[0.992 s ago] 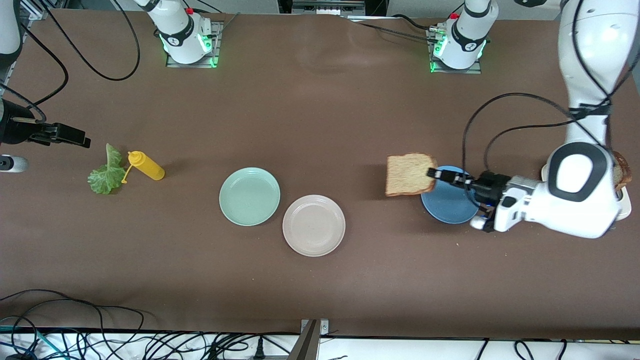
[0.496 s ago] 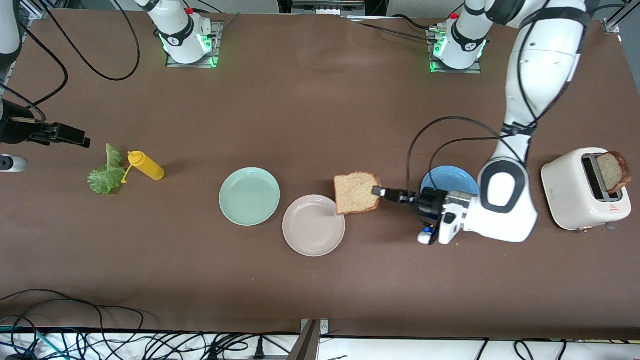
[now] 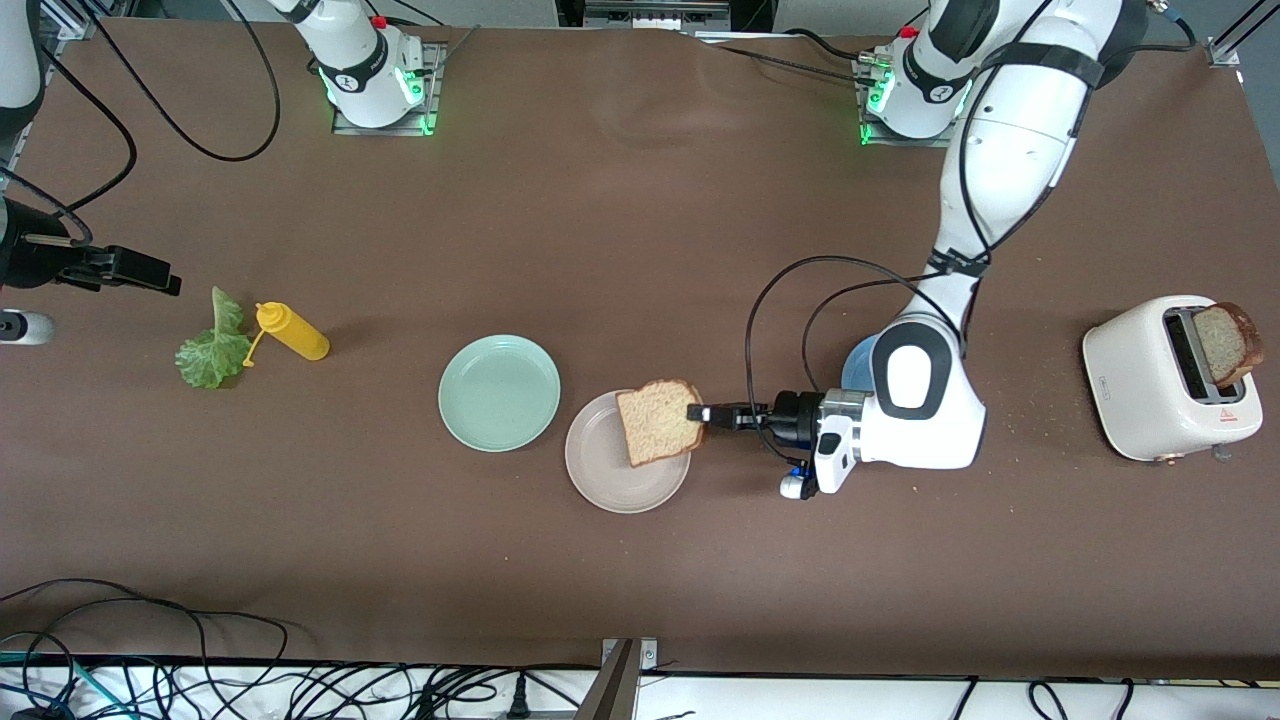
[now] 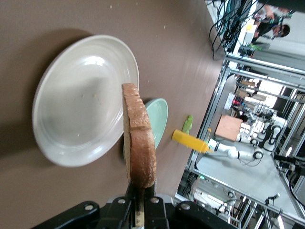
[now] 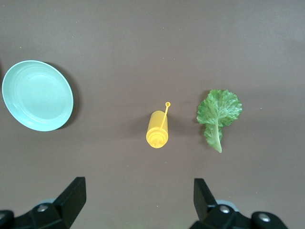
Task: Make sandwich on beige plate with both arms
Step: 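Carry the bread slice over the beige plate with the left gripper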
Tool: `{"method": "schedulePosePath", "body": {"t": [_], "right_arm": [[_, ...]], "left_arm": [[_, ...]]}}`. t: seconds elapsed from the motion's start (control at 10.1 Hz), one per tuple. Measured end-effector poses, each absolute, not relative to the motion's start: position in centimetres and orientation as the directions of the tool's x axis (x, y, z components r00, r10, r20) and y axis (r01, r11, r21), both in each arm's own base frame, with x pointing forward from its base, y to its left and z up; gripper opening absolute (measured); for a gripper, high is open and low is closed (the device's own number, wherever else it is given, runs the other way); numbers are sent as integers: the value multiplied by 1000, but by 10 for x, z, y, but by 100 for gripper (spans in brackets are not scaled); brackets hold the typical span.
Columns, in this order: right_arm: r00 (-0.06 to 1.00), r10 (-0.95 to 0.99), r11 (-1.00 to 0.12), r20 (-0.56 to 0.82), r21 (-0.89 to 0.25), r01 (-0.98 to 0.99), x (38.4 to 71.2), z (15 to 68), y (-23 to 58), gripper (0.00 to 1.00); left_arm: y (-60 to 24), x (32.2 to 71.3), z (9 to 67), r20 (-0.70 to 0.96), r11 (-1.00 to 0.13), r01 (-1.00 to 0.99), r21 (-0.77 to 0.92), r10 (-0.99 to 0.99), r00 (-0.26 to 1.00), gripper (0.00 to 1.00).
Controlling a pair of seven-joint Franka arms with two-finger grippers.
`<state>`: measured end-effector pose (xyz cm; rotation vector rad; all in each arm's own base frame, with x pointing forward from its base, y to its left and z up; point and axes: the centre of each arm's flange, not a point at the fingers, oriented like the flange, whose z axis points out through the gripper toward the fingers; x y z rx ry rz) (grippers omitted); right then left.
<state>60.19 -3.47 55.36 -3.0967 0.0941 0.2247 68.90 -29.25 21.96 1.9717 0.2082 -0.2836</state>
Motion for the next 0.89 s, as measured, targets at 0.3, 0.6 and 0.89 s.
{"method": "schedulePosePath", "body": {"t": [0.3,0.6,0.89], "right_arm": [[988,-60,-997,-145,-31,-65,602,554,-36,100],[987,-65,-997,-145,-30,-70,602,554,-39,100],[987,-65,-997,-145,-30,-70,602,554,-39,100]], "left_arm": [[-321,682,199,-269,-400,277,874,78,960,8],[-333,678,191,-262,-413,274,868,87,961,8],[-333,677,187,-231,-421,239,875,70,970,18]]}}
